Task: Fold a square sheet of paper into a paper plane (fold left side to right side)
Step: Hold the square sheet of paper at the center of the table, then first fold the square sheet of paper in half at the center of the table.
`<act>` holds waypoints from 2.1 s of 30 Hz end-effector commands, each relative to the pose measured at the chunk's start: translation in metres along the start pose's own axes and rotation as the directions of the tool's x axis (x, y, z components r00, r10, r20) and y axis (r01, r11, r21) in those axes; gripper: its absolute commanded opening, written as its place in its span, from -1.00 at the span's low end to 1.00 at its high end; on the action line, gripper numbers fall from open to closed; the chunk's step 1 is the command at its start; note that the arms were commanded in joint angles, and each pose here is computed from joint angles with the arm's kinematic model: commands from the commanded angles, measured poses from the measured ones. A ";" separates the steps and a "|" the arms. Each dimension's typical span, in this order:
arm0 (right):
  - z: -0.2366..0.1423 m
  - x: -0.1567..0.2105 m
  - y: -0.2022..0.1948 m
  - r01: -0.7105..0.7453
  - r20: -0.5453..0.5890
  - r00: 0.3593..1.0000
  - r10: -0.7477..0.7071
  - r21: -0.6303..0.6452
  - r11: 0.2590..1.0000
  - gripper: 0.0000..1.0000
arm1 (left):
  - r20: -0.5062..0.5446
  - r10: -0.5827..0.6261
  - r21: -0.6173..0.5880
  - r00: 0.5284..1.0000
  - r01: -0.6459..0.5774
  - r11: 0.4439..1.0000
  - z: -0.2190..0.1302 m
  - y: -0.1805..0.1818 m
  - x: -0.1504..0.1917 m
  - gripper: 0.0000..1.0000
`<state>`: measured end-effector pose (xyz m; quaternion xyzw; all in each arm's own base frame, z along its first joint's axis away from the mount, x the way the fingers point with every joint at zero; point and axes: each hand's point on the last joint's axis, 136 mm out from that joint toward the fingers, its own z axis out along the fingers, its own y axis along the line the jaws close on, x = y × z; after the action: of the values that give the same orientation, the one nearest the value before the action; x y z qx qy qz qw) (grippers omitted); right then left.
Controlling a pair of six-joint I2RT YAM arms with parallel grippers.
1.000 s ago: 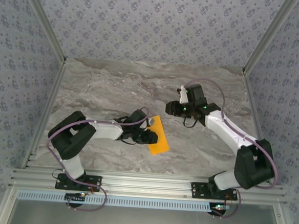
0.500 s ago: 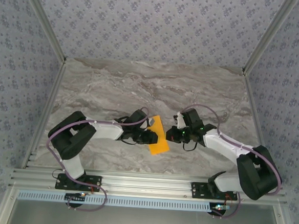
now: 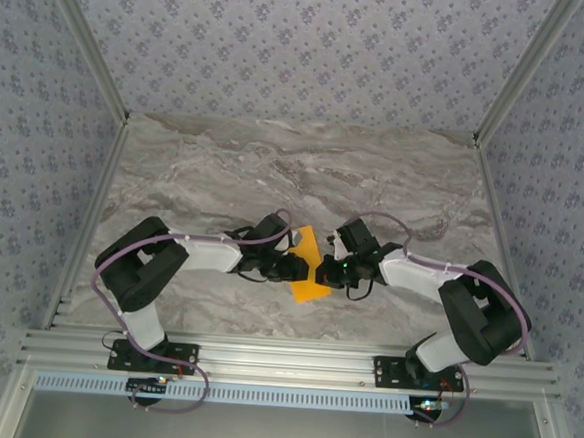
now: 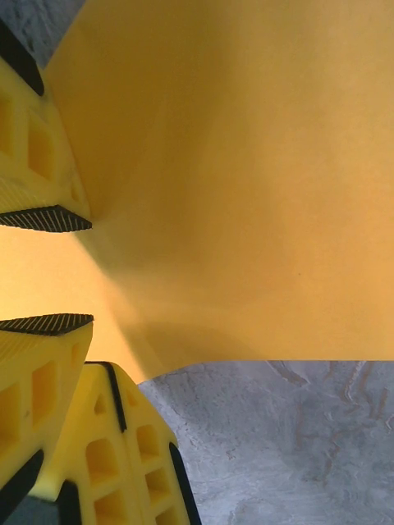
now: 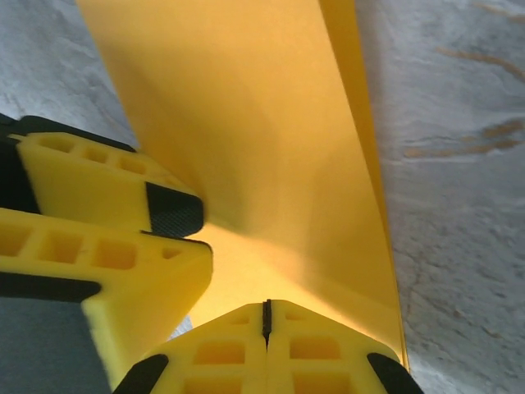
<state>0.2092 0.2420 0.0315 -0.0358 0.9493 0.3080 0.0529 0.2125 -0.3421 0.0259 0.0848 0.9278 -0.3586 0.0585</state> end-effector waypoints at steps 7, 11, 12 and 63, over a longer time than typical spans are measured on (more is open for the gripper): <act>0.010 0.033 -0.054 -0.061 -0.115 0.989 0.088 0.223 0.973 -1.00 | 0.026 0.021 -0.001 0.999 -0.021 1.000 0.005 -0.011 -0.014 -0.30; 0.013 0.038 -0.061 -0.067 -0.128 0.987 0.101 0.246 0.967 -1.00 | 0.053 0.023 0.007 0.998 -0.023 1.000 -0.001 -0.015 -0.027 -0.30; 0.014 0.038 -0.062 -0.066 -0.130 0.986 0.101 0.251 0.966 -1.00 | 0.057 0.026 0.005 0.998 -0.027 1.000 -0.002 -0.015 -0.031 -0.30; 0.004 0.056 -0.078 -0.004 -0.188 0.980 0.068 0.322 0.947 -1.00 | 0.226 -0.119 -0.175 0.967 0.160 0.971 -0.036 0.121 -0.136 -0.29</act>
<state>0.2045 0.2279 0.0134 -0.0569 0.9660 0.2499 0.0338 0.3571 -0.2801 0.0288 -0.0029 0.9284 -0.3458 0.1362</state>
